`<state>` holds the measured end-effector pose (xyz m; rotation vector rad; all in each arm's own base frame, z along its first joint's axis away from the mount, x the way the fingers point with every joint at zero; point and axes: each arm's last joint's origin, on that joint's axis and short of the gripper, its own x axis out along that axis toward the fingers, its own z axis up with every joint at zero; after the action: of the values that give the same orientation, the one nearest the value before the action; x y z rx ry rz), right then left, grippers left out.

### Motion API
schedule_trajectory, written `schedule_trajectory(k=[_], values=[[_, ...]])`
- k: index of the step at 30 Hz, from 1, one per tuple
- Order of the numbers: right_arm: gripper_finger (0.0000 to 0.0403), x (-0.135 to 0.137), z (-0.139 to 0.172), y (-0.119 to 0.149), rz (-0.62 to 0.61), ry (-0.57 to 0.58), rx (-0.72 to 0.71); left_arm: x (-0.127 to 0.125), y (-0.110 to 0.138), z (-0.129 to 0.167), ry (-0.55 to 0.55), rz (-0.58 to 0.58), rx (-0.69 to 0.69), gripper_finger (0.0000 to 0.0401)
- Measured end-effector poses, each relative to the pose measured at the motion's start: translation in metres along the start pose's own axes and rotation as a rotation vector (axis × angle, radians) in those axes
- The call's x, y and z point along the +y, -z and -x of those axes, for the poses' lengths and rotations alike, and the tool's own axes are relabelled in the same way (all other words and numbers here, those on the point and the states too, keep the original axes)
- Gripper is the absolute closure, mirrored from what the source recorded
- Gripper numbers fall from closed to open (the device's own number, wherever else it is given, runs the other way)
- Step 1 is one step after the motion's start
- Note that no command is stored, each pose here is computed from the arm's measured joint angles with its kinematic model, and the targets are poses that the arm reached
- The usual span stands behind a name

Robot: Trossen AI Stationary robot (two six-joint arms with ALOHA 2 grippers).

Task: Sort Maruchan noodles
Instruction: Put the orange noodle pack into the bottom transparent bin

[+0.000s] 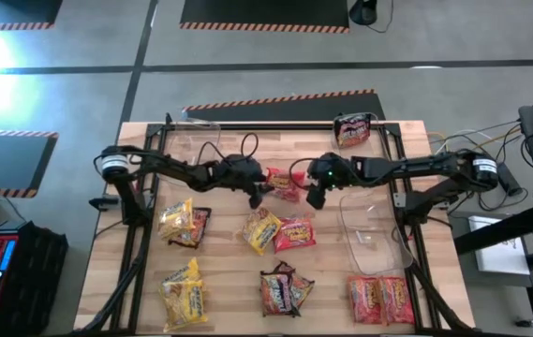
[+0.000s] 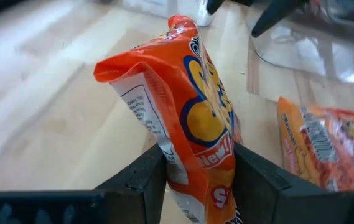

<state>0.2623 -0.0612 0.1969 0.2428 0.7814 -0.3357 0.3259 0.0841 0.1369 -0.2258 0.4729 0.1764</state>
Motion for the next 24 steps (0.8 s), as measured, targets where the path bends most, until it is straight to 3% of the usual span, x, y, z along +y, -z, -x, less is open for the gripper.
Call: schedule_trajectory(k=[8,15,24], values=[[0.0207,0.001,0.002,0.000,0.004,-0.036,0.008,-0.002,-0.005,0.005,0.000,-0.241,-0.009,0.0266],[0.0207,0.002,0.008,-0.008,0.053,-0.035,0.018,-0.008,-0.004,0.005,0.013,-0.344,-0.004,0.0266],[0.0206,0.007,0.008,-0.033,0.092,-0.037,-0.004,-0.016,-0.003,0.004,-0.004,-0.394,-0.006,0.0266]])
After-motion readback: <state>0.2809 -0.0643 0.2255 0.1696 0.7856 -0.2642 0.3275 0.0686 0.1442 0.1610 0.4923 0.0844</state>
